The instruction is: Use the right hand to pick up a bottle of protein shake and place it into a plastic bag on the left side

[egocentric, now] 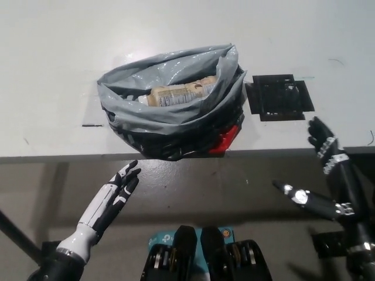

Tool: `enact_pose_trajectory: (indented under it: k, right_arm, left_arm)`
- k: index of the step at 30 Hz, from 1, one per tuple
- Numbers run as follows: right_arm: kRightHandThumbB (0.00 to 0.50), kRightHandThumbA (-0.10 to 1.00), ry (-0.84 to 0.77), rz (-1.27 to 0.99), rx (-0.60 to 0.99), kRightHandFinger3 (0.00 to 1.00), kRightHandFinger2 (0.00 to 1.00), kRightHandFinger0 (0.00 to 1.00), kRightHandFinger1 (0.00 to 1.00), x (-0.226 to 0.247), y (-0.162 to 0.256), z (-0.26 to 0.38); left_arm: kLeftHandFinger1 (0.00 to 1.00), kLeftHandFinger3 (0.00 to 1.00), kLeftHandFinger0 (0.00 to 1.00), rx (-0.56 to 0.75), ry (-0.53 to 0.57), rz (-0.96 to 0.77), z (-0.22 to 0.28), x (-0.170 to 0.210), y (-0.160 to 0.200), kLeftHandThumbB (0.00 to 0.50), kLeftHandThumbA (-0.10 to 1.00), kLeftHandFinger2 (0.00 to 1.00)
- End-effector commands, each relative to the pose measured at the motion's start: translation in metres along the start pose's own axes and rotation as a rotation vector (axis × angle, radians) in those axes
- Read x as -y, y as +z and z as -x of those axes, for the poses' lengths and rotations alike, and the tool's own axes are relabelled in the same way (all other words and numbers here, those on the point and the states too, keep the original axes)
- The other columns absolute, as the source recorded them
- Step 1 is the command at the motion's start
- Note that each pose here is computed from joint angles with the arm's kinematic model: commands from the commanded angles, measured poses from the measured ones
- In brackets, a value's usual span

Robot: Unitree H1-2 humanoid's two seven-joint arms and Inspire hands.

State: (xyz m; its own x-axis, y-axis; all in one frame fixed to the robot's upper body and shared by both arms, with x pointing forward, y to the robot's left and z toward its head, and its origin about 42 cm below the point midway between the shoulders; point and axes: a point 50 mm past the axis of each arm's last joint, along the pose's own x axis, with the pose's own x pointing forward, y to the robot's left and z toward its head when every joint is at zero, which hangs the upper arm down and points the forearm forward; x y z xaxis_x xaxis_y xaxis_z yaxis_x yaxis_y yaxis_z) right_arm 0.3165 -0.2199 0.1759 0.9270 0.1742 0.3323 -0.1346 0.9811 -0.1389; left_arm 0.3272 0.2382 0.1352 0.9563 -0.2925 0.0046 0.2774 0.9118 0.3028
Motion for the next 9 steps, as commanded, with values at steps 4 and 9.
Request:
enact_pose_trajectory:
  k: [4, 9]
  right_arm:
    - [0.319, 0.86, -0.018, 0.086, 0.076, 1.00, 1.00, 1.00, 1.00, -0.009, -0.012, -0.024]
    - [0.318, 0.80, 0.006, 0.082, 0.029, 1.00, 1.00, 1.00, 1.00, -0.016, -0.025, -0.020]
  left_arm:
    - [1.00, 1.00, 1.00, 0.097, 0.027, -0.042, -0.007, -0.014, 0.022, 0.056, 0.92, 1.00]
    - [1.00, 1.00, 1.00, 0.083, 0.023, -0.035, -0.002, -0.011, 0.018, 0.047, 0.92, 1.00]
